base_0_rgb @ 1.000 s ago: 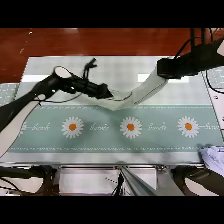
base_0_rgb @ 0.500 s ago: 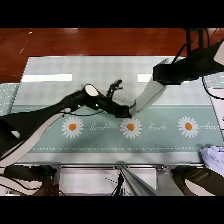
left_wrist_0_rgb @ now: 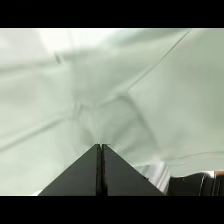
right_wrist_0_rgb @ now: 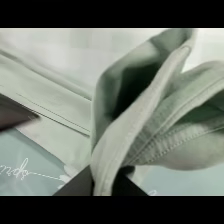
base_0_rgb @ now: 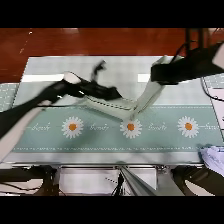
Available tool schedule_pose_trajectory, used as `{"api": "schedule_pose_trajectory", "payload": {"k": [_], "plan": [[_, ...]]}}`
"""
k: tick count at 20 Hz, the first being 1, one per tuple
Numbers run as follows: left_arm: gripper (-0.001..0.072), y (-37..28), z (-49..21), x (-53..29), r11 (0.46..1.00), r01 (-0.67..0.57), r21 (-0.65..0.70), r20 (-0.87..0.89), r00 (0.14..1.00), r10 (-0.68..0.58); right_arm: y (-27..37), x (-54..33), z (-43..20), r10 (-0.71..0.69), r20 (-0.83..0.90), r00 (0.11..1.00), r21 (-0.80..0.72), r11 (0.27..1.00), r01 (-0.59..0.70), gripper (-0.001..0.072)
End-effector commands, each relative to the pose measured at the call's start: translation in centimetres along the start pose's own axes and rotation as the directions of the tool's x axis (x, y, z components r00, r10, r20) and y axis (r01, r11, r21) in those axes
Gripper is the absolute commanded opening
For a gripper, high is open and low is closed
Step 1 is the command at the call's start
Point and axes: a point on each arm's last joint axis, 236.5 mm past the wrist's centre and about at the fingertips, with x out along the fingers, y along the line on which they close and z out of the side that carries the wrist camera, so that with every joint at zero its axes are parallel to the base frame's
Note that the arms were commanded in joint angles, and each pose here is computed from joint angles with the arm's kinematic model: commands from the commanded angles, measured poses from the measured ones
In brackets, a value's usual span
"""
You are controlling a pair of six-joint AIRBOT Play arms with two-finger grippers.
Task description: Fold the shirts.
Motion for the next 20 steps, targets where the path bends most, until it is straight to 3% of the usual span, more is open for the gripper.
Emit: {"api": "schedule_pose_trajectory", "payload": {"k": [1, 7, 11, 12, 13, 14, 16, 17, 20], "plan": [[0.0024, 0.6, 6.3, -11.3, 0.996, -0.074, 0.049, 0.234, 0.970, 0.061, 3.4, 4.6, -0.2, 0.023, -0.031, 0.999, -0.049, 0.998, -0.025, 0.0027], [0.0025, -0.6, 6.9, -26.8, 0.986, -0.153, 0.065, 0.427, 0.898, 0.111, 12.7, 14.2, 1.2, 0.201, 0.056, 0.978, -0.026, 0.979, -0.200, 0.0028], [0.0024, -2.8, 4.5, -29.4, 0.981, -0.163, 0.105, 0.416, 0.903, 0.106, 18.3, 19.9, 0.3, 0.383, 0.066, 0.922, 0.192, 0.901, -0.388, 0.0028], [0.0024, -3.2, 4.4, -29.5, 0.980, -0.164, 0.114, 0.416, 0.903, 0.103, 19.3, 21.1, -0.1, 0.410, 0.066, 0.910, 0.240, 0.878, -0.414, 0.0065], [0.0024, -3.5, 4.3, -29.3, 0.979, -0.162, 0.121, 0.411, 0.906, 0.099, 20.2, 22.1, -0.5, 0.435, 0.068, 0.898, 0.281, 0.855, -0.436, 0.0198], [0.0024, -3.6, 4.1, -29.0, 0.980, -0.157, 0.125, 0.403, 0.910, 0.095, 21.1, 22.6, -1.0, 0.458, 0.065, 0.887, 0.299, 0.838, -0.455, 0.0286], [0.0024, -3.3, 4.1, -28.5, 0.981, -0.153, 0.123, 0.389, 0.917, 0.094, 22.1, 22.4, -1.6, 0.490, 0.049, 0.871, 0.261, 0.835, -0.484, 0.0385], [0.0025, -3.1, 4.1, -28.3, 0.981, -0.150, 0.119, 0.383, 0.919, 0.094, 21.8, 22.0, -1.9, 0.489, 0.022, 0.872, 0.221, 0.848, -0.481, 0.0420], [0.0025, -2.8, 4.2, -28.2, 0.983, -0.147, 0.111, 0.380, 0.920, 0.095, 16.6, 19.7, -3.2, 0.376, -0.125, 0.918, 0.083, 0.926, -0.368, 0.0421]]}}
